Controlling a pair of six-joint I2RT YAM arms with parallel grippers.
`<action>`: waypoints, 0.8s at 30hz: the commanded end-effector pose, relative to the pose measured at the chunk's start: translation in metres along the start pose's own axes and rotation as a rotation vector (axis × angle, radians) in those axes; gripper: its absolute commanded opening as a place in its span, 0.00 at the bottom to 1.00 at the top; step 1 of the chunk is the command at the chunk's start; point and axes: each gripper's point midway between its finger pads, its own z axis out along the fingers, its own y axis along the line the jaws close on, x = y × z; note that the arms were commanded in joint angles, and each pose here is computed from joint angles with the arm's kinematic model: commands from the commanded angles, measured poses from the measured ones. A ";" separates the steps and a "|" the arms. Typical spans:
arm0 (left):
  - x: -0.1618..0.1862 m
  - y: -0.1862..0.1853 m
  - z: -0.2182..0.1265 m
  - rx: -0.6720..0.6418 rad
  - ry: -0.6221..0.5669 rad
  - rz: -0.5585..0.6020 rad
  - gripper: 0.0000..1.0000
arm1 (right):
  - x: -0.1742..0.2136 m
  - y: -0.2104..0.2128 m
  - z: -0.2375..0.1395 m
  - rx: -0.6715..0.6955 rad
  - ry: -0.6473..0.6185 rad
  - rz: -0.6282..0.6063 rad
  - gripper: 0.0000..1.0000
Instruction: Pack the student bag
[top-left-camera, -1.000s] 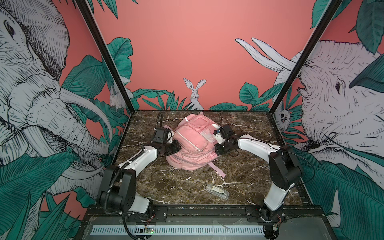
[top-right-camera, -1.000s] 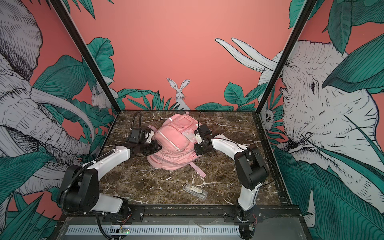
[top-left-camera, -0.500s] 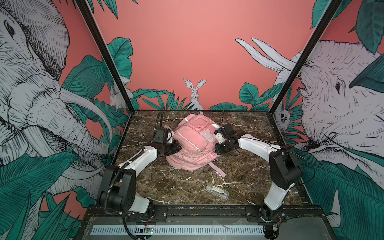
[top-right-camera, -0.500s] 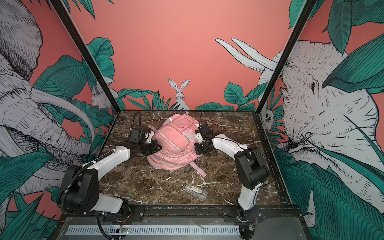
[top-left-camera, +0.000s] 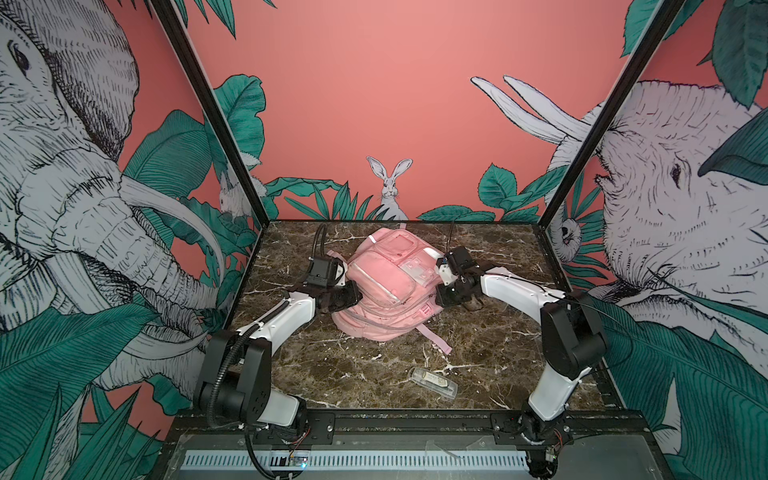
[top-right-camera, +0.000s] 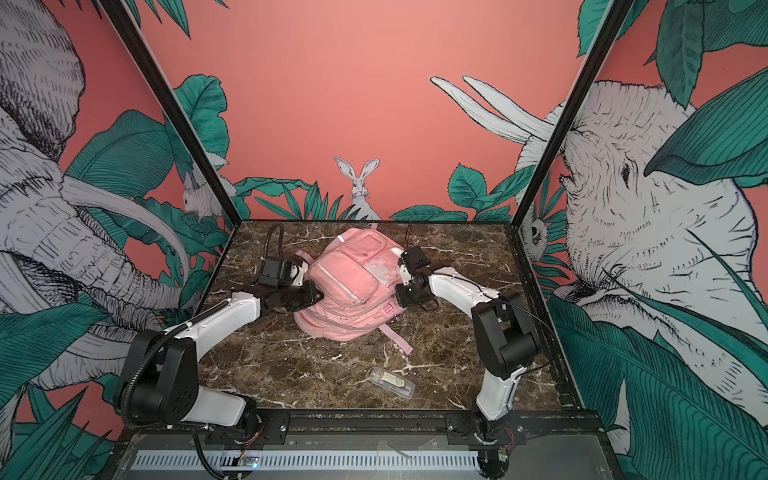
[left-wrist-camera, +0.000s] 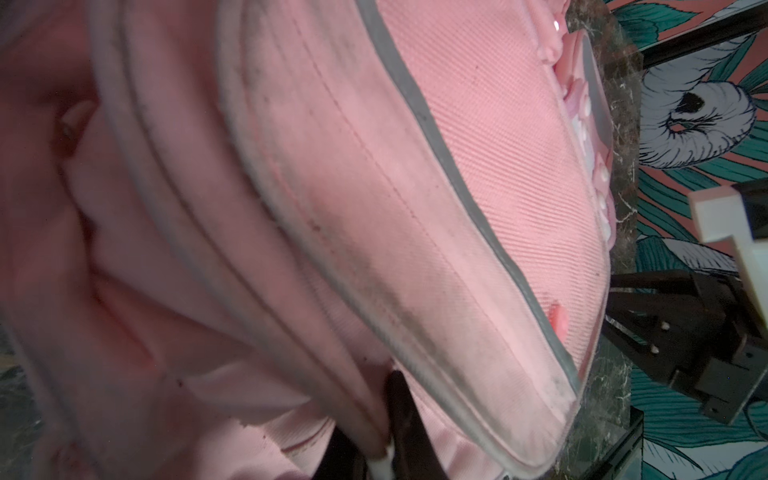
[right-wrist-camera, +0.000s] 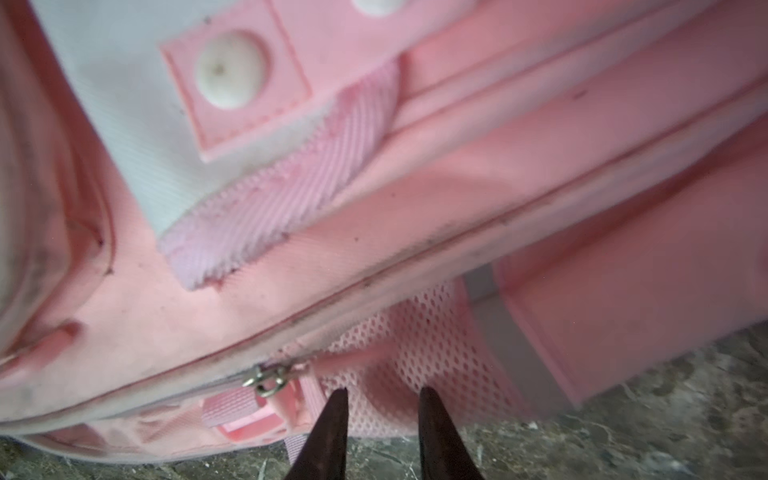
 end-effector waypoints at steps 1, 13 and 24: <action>-0.008 -0.003 -0.006 -0.014 -0.027 0.015 0.13 | 0.003 -0.007 -0.020 0.046 -0.026 0.003 0.30; -0.004 -0.016 -0.001 -0.008 -0.014 0.038 0.14 | 0.008 0.025 -0.033 -0.035 -0.057 0.004 0.33; 0.001 -0.016 0.003 -0.048 -0.005 0.069 0.14 | 0.005 0.115 -0.043 -0.201 -0.184 -0.264 0.39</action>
